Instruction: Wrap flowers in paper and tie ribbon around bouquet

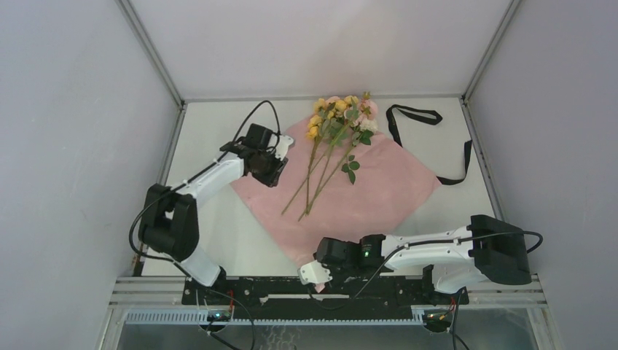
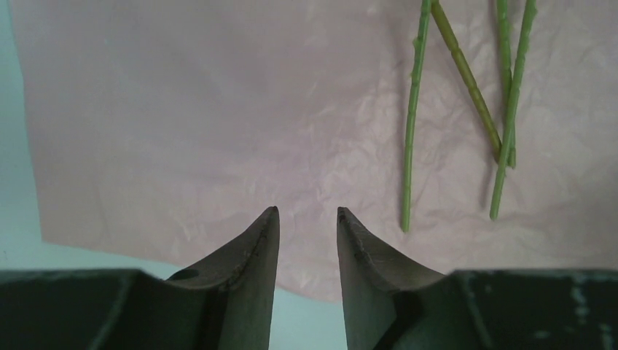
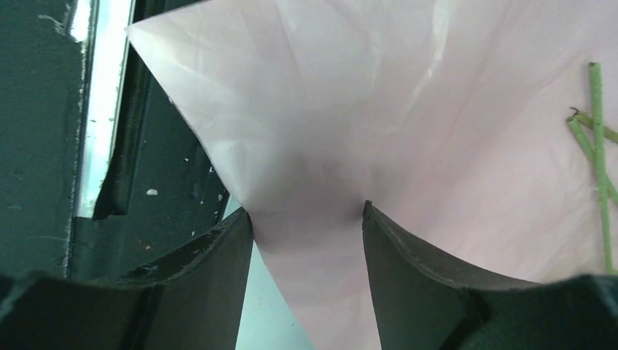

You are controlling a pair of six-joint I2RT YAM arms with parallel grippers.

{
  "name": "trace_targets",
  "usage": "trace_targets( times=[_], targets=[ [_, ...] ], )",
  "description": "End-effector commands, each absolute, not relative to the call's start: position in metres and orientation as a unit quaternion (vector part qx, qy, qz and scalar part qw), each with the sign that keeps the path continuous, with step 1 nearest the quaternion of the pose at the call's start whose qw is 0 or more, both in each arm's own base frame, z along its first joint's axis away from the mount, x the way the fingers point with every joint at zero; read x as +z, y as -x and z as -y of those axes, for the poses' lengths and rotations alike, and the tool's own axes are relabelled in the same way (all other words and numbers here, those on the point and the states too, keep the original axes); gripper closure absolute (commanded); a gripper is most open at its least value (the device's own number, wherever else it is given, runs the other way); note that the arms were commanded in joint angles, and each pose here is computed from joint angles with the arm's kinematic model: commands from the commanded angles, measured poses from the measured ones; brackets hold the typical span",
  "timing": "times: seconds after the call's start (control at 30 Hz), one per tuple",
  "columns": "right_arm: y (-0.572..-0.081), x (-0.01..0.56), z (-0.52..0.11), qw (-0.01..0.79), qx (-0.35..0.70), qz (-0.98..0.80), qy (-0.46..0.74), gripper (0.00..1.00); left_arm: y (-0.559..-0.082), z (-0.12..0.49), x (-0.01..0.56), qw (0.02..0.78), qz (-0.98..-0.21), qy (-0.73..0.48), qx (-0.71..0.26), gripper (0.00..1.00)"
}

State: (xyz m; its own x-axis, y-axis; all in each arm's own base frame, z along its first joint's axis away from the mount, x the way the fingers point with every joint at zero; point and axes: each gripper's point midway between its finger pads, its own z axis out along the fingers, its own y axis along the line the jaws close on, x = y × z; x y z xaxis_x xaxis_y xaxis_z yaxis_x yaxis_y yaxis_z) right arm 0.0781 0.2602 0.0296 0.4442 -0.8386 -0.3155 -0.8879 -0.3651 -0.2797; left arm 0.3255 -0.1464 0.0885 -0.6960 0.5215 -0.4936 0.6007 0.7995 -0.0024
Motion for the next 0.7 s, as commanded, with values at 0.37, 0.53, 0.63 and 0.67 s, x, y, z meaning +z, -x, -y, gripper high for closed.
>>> trace_targets(
  times=[0.37, 0.53, 0.63, 0.67],
  targets=[
    [-0.079, 0.023, -0.258, 0.219, 0.028, -0.498, 0.839, 0.38, -0.364, 0.216, 0.059, 0.256, -0.892, -0.37, -0.047, 0.65],
    [-0.08, 0.027, -0.254, 0.233, 0.021, -0.501, 0.833, 0.39, -0.359, 0.239, 0.055, 0.252, -0.881, -0.395, -0.065, 0.65],
    [-0.082, 0.032, -0.257, 0.248, 0.023, -0.503, 0.828, 0.4, -0.351, 0.258, 0.056, 0.25, -0.871, -0.415, -0.087, 0.65],
    [-0.082, 0.034, -0.257, 0.25, 0.022, -0.503, 0.827, 0.4, -0.347, 0.265, 0.056, 0.248, -0.866, -0.423, -0.098, 0.65]
  ],
)
